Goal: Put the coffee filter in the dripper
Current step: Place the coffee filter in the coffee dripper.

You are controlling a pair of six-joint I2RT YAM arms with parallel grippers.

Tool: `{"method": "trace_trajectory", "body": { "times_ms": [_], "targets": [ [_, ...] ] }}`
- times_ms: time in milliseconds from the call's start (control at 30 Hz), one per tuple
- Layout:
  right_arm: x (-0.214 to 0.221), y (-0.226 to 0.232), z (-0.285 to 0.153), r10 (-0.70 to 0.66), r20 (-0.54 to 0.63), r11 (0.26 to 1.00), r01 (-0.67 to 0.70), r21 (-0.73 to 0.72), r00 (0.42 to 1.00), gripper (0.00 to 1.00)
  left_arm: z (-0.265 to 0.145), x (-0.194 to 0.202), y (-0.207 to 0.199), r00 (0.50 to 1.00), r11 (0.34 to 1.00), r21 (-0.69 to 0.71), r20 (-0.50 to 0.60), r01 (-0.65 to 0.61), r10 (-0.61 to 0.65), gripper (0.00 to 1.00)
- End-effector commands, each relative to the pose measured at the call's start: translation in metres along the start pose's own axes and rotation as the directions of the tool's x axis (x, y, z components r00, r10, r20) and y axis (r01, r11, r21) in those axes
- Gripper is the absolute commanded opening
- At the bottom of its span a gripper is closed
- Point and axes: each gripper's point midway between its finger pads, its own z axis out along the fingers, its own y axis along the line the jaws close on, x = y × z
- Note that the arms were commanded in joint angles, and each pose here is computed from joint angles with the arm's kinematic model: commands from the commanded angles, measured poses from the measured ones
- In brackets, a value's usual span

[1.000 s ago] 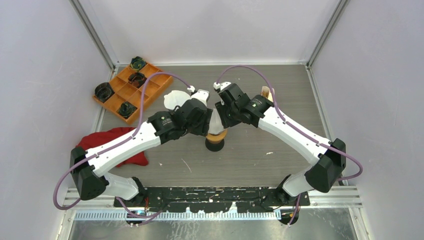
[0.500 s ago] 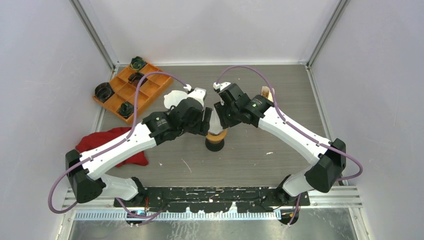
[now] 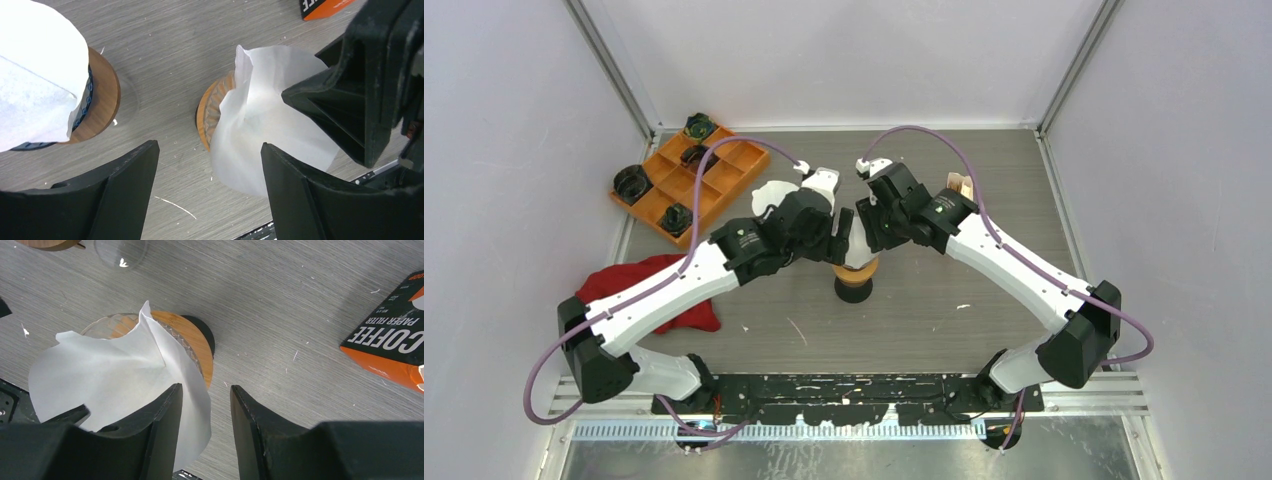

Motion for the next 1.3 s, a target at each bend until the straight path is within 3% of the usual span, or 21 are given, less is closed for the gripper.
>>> {"method": "trace_trajectory", "body": {
  "times_ms": [0, 600, 1267],
  "targets": [
    [-0.017, 0.003, -0.010, 0.025, 0.082, 0.999, -0.022, -0.032, 0.996, 0.46, 0.007, -0.028, -0.004, 0.997, 1.000, -0.010, 0.073, 0.001, 0.000, 0.77],
    [-0.001, 0.006, 0.009, 0.036, 0.038, 0.998, -0.034, -0.056, 0.999, 0.46, 0.035, -0.007, 0.008, 1.000, 0.996, -0.091, 0.011, -0.011, 0.012, 0.77],
    [-0.026, 0.004, -0.022, 0.056, 0.152, 0.997, -0.046, -0.066, 0.987, 0.51, 0.026, -0.006, 0.006, 1.000, 0.998, -0.059, 0.020, 0.015, -0.013, 0.77]
  ]
}}
